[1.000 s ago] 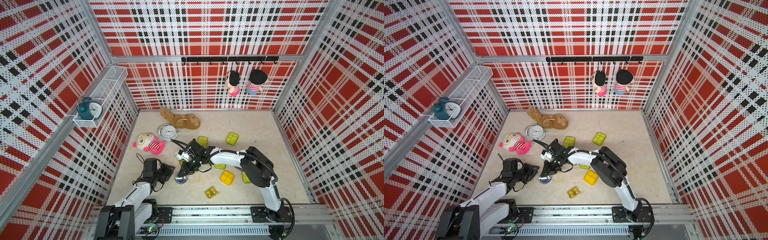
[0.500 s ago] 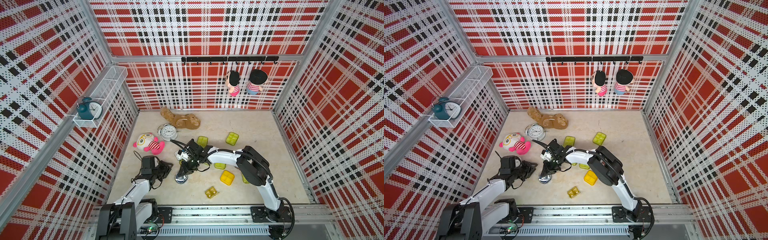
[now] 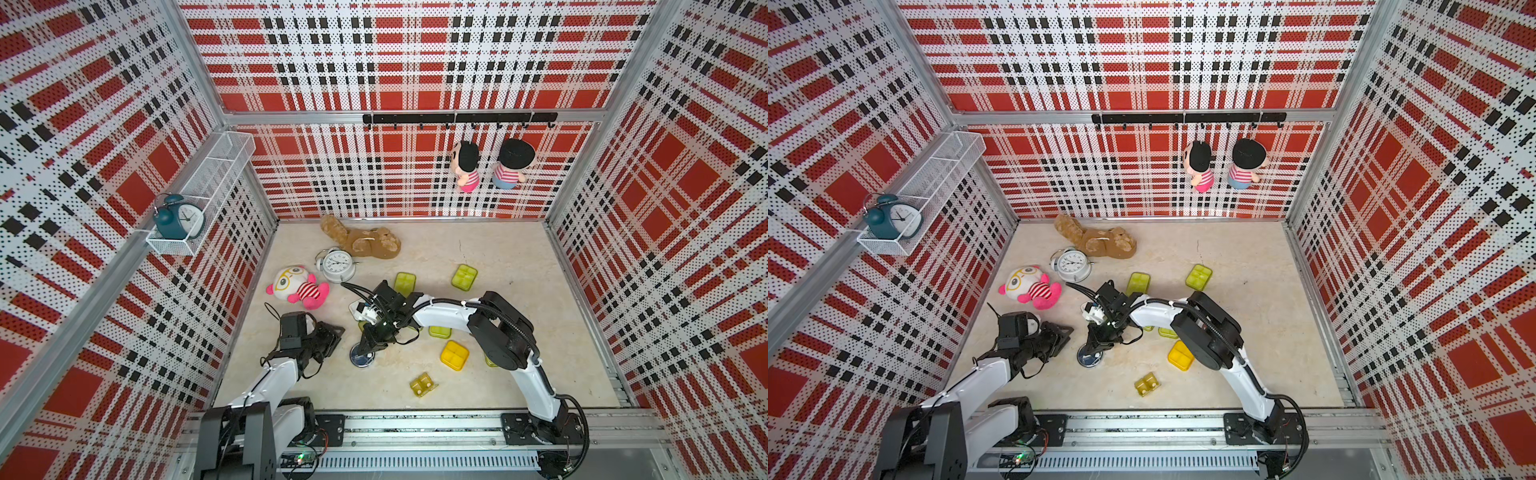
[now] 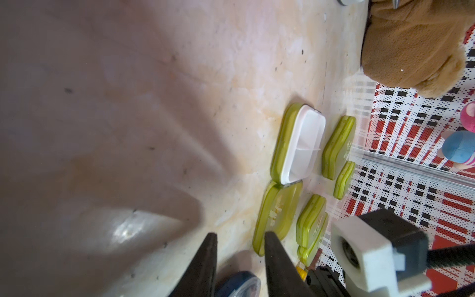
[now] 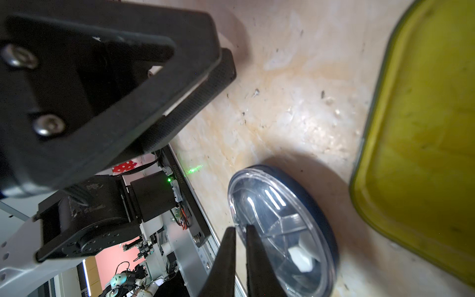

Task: Close pillboxes
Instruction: Close the lid on the pillbox.

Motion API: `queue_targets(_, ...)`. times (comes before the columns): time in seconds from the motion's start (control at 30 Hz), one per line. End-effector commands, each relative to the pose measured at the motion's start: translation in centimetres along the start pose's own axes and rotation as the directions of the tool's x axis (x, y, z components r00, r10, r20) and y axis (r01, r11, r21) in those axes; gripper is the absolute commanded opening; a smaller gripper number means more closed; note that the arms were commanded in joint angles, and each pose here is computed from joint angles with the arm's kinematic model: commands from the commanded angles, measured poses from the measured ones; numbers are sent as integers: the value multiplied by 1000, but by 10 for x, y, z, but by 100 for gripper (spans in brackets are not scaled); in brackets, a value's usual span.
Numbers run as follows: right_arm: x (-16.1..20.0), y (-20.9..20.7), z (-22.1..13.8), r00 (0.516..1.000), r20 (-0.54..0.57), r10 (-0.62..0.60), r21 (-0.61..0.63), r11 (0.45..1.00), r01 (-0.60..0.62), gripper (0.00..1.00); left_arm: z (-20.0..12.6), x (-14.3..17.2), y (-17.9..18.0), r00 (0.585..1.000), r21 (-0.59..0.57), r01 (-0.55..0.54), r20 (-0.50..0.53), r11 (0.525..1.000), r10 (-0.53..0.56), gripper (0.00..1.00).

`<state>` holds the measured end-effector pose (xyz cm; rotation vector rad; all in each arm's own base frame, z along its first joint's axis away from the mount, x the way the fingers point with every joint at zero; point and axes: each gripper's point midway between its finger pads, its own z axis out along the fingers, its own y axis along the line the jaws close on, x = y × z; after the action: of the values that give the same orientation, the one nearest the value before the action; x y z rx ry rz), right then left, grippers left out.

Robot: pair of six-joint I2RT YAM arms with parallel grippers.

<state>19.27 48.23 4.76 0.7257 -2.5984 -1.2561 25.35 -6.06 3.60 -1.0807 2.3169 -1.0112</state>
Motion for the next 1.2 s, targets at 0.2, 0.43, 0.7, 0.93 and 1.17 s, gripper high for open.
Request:
queue_targets(0.2, 6, -23, 11, 999, -20, 27, 34, 999, -26, 13, -2, -3, -7, 1000, 19, -19, -5, 1000, 19, 35)
queue_targets(0.43, 12, -34, 14, 999, -29, 46, 45, 998, -45, 13, -2, -4, -7, 1000, 19, -18, -4, 1000, 18, 36)
queue_targets(0.7, 16, -45, 14, 998, -34, 57, 64, 996, -55, 13, -2, -5, -6, 1000, 18, -14, -1, 1000, 14, 36)
queue_targets(0.93, 17, -46, 13, 998, -40, 52, 68, 996, -49, 13, -2, -6, -5, 1000, 14, -10, 8, 1000, 10, 36)
queue_targets(1.17, 0, -19, -5, 1000, 13, -20, 57, 998, 19, 18, -3, -10, -18, 999, 69, -31, 11, 997, 30, 40)
